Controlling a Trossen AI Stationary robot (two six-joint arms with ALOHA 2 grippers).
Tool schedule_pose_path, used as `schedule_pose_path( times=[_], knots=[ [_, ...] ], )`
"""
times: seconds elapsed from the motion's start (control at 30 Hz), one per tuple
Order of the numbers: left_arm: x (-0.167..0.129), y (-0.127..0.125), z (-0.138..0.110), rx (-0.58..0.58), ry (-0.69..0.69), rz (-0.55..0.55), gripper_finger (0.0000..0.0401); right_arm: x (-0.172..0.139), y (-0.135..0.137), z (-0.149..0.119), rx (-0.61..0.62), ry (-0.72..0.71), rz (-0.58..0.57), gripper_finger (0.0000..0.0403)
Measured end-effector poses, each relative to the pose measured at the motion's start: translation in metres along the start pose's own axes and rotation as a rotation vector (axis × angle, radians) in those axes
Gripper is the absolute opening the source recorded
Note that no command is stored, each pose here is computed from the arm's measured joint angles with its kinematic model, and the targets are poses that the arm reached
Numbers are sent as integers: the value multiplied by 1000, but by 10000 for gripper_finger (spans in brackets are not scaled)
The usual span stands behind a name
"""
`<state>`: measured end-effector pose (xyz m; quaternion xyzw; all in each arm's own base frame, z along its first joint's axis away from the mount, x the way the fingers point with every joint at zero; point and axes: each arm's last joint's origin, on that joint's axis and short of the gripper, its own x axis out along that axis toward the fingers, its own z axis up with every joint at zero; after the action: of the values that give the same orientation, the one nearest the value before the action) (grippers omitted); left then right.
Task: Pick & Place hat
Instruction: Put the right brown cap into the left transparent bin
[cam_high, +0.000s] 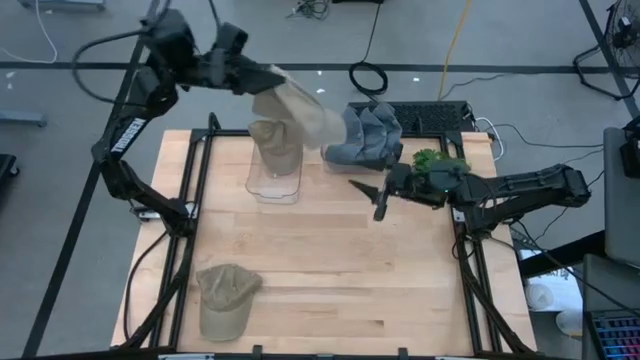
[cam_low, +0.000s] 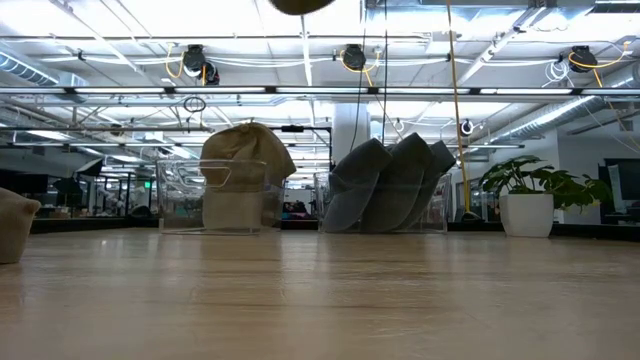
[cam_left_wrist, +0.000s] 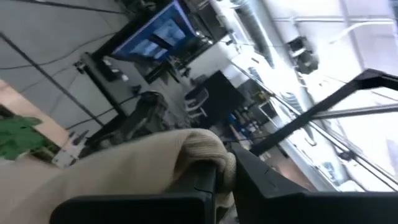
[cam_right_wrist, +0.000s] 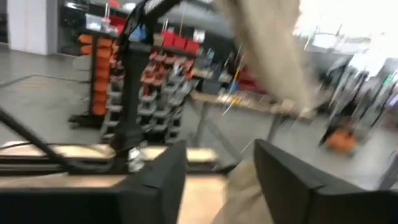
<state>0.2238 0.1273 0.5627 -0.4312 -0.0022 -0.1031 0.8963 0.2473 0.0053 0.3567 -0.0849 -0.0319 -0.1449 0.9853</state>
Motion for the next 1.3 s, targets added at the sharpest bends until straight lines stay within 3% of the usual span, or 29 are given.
schedule_pose_path(
  times=[0.17, 0.33, 0.53, 0.67, 0.8, 1.07, 1.17, 1.3],
  knots=[
    [-10, -6, 2, 21, 74, -67, 24, -1, 1, -8, 163, 86, 15, 263],
    [-13, -1, 4, 142, 87, -66, 24, -1, 5, -10, 308, 112, 109, 300],
    [-36, -18, 1, 440, 47, -60, 24, -1, 4, -7, 485, 87, 109, 299],
    [-48, -25, -2, 578, 28, -32, 24, -1, 4, -2, 576, 48, 135, 292],
    [-65, -36, -7, 715, 8, 5, 24, -1, 4, 2, 601, 6, 142, 289],
    [-86, -41, -18, 972, 1, 178, 24, -1, 2, 9, 626, -61, 148, 288],
    [-89, -36, -24, 971, 66, 187, 24, -1, 2, 9, 658, -59, 149, 288],
    [-88, -23, -32, 798, 172, 177, 24, -1, 2, 8, 682, -56, 150, 288]
  ],
)
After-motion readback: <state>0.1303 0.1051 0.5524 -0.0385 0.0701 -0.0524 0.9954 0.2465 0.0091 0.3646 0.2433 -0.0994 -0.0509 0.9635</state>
